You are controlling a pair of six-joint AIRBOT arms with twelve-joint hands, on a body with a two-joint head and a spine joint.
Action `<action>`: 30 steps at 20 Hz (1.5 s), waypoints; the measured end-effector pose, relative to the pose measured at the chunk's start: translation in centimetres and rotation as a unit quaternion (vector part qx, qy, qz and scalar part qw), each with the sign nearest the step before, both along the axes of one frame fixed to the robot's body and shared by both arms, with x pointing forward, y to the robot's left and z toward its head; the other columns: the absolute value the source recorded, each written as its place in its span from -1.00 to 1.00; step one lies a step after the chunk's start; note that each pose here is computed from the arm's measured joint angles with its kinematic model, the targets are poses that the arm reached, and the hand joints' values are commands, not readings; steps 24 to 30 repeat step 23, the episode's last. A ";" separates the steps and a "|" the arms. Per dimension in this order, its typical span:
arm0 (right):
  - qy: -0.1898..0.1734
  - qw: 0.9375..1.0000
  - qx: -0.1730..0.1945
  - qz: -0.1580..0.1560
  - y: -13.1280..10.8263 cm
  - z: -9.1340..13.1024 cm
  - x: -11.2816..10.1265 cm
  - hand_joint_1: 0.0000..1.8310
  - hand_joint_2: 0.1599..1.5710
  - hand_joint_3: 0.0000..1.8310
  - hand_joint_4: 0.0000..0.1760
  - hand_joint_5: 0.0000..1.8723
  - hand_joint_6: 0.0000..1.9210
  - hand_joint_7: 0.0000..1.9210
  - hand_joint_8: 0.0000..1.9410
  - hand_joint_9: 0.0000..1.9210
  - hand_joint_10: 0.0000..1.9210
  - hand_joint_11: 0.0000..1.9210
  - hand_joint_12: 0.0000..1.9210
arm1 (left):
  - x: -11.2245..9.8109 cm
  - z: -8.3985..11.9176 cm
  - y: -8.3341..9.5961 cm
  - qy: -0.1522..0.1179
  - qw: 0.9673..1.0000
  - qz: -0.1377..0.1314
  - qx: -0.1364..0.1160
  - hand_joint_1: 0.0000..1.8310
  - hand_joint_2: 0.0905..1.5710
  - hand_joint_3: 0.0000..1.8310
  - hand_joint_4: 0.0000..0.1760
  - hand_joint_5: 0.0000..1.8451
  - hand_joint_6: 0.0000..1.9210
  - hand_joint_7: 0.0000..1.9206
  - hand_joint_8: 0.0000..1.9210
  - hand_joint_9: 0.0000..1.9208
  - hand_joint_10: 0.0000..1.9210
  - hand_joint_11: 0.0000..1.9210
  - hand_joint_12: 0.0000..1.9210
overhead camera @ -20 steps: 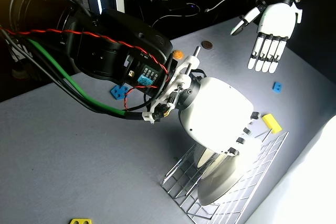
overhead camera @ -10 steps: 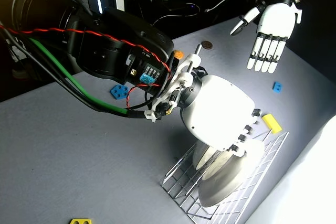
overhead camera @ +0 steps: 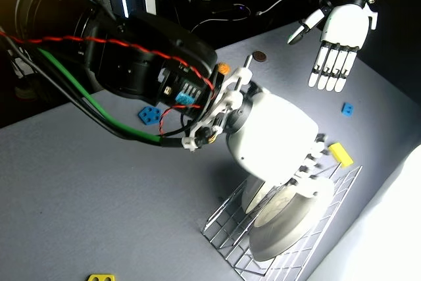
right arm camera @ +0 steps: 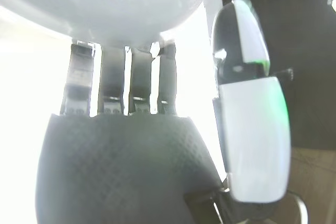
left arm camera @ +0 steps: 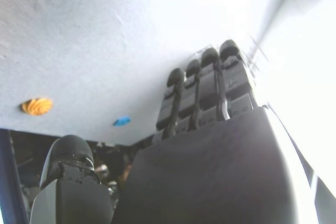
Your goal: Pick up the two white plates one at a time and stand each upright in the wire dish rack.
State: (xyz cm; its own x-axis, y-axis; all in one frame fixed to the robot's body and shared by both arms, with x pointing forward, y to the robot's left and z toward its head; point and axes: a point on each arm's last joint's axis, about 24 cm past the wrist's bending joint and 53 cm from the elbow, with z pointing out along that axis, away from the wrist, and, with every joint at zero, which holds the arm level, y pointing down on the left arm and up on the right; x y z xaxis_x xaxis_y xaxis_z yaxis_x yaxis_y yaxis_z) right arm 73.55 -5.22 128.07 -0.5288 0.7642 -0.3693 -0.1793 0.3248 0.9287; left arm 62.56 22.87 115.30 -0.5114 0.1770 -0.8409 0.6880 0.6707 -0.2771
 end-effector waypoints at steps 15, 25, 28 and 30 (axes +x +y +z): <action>-0.147 0.976 -0.160 0.028 -0.3 3.0 -4.7 -0.44 0.28 -1.00 -1.00 -0.99 -1.00 -0.99 -1.00 -1.00 -1.00 -1.00 -1.00 | -3.6 -0.1 -2.5 0.019 0.996 -0.086 -0.008 -1.00 0.26 -1.00 -1.00 -0.98 -1.00 -1.00 -1.00 -1.00 -1.00 -1.00 -1.00; -0.362 0.881 -0.302 0.030 1.0 4.1 -10.1 -0.33 0.34 -0.99 -1.00 -0.88 -0.99 -0.89 -1.00 -0.92 -1.00 -1.00 -0.46 | -6.0 -0.5 -5.0 0.028 0.991 -0.129 -0.011 -1.00 0.25 -1.00 -1.00 -0.89 -0.99 -0.94 -0.99 -0.98 -1.00 -1.00 -1.00; -0.362 0.881 -0.302 0.030 1.0 4.1 -10.1 -0.33 0.34 -0.99 -1.00 -0.88 -0.99 -0.89 -1.00 -0.92 -1.00 -1.00 -0.46 | -6.0 -0.5 -5.0 0.028 0.991 -0.129 -0.011 -1.00 0.25 -1.00 -1.00 -0.89 -0.99 -0.94 -0.99 -0.98 -1.00 -1.00 -1.00; -0.362 0.881 -0.302 0.030 1.0 4.1 -10.1 -0.33 0.34 -0.99 -1.00 -0.88 -0.99 -0.89 -1.00 -0.92 -1.00 -1.00 -0.46 | -6.0 -0.5 -5.0 0.028 0.991 -0.129 -0.011 -1.00 0.25 -1.00 -1.00 -0.89 -0.99 -0.94 -0.99 -0.98 -1.00 -1.00 -1.00</action>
